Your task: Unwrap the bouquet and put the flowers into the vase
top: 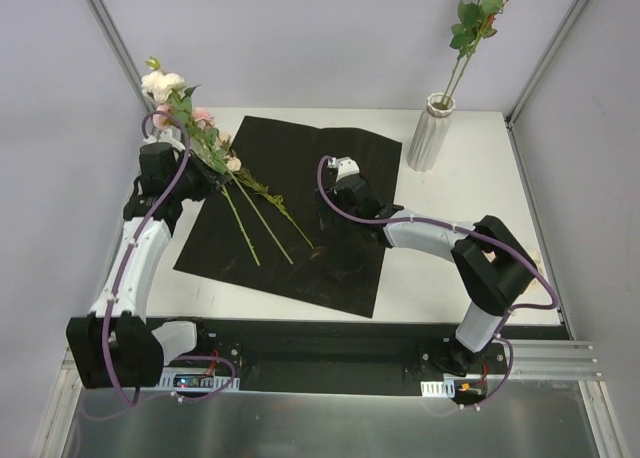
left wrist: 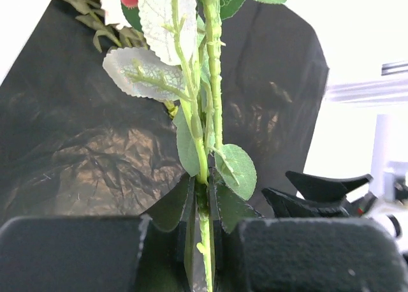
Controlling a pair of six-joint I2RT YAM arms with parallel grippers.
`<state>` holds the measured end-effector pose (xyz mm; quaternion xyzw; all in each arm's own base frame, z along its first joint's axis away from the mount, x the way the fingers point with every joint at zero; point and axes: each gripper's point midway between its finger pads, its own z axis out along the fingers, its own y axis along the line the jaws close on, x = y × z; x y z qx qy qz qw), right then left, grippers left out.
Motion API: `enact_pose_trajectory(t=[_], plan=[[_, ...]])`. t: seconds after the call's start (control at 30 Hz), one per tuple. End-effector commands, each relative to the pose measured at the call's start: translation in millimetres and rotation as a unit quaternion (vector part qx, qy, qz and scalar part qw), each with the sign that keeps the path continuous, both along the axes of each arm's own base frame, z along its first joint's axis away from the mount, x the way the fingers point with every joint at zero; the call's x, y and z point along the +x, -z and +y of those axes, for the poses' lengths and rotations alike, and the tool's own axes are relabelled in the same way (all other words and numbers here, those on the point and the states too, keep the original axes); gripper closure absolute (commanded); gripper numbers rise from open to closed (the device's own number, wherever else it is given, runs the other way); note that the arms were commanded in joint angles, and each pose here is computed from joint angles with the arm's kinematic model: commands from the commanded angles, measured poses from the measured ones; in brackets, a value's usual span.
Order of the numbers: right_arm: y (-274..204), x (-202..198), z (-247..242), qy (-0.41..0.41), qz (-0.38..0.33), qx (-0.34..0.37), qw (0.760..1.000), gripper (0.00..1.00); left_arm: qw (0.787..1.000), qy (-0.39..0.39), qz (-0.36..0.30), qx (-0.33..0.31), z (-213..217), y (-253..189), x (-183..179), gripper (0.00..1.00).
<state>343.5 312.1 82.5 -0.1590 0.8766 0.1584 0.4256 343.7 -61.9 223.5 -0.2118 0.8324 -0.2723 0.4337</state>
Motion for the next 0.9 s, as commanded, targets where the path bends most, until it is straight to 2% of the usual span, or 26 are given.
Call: enact_pose_trajectory(t=[0.0,0.03,0.13,0.23,0.27,0.3,0.33,0.37,0.4,0.43,0.5,0.63,0.77,0.87], plan=[[-16.0,9.1,7.7,0.007,-0.012,0.022,1.000,0.21,0.996,-0.007,0.079,-0.029,-3.7,40.4,22.4,1.00],[-16.8,8.2,9.4,0.003,-0.014,0.024,1.000,0.21,0.992,-0.002,0.122,-0.037,-6.0,67.7,27.8,1.00],[-21.5,0.2,22.5,-0.043,-0.018,0.048,0.998,0.21,0.983,0.022,0.170,-0.067,-17.8,101.3,34.0,1.00],[-26.9,-28.9,62.6,-0.167,0.016,0.106,0.980,0.20,0.980,0.046,0.175,-0.079,-25.5,113.8,35.2,1.00],[-29.4,-44.9,77.7,-0.219,0.037,0.129,0.966,0.20,0.981,0.049,0.172,-0.079,-26.2,113.9,35.1,1.00],[-36.0,-39.3,94.4,-0.244,0.025,0.132,0.960,0.20,0.981,0.051,0.169,-0.077,-25.5,114.5,34.7,1.00],[-29.4,-48.8,102.5,-0.262,0.045,0.117,0.957,0.19,0.982,0.052,0.164,-0.075,-25.8,113.0,33.3,1.00],[-30.1,-45.3,109.9,-0.264,0.046,0.104,0.958,0.19,0.983,0.056,0.162,-0.071,-25.8,113.2,31.9,1.00],[-5.8,-46.4,106.6,-0.262,0.076,0.059,0.960,0.19,0.983,0.057,0.159,-0.070,-25.7,111.7,31.1,1.00],[-25.8,-37.0,123.7,-0.263,0.053,0.058,0.962,0.19,0.983,0.062,0.158,-0.073,-27.6,109.9,28.4,1.00],[-17.4,-26.6,126.7,-0.248,0.055,0.038,0.966,0.18,0.982,0.064,0.157,-0.077,-28.5,108.5,25.4,1.00],[-44.4,-19.3,155.4,-0.280,0.040,0.073,0.956,0.18,0.981,0.075,0.156,-0.086,-32.6,105.2,20.6,1.00],[-26.3,1.3,163.2,-0.252,0.045,0.044,0.966,0.20,0.981,0.086,0.144,-0.092,-36.3,95.7,18.4,1.00],[-15.8,14.3,164.0,-0.229,0.046,0.023,0.972,0.28,0.982,0.091,0.134,-0.093,-37.7,87.1,12.7,1.00]])
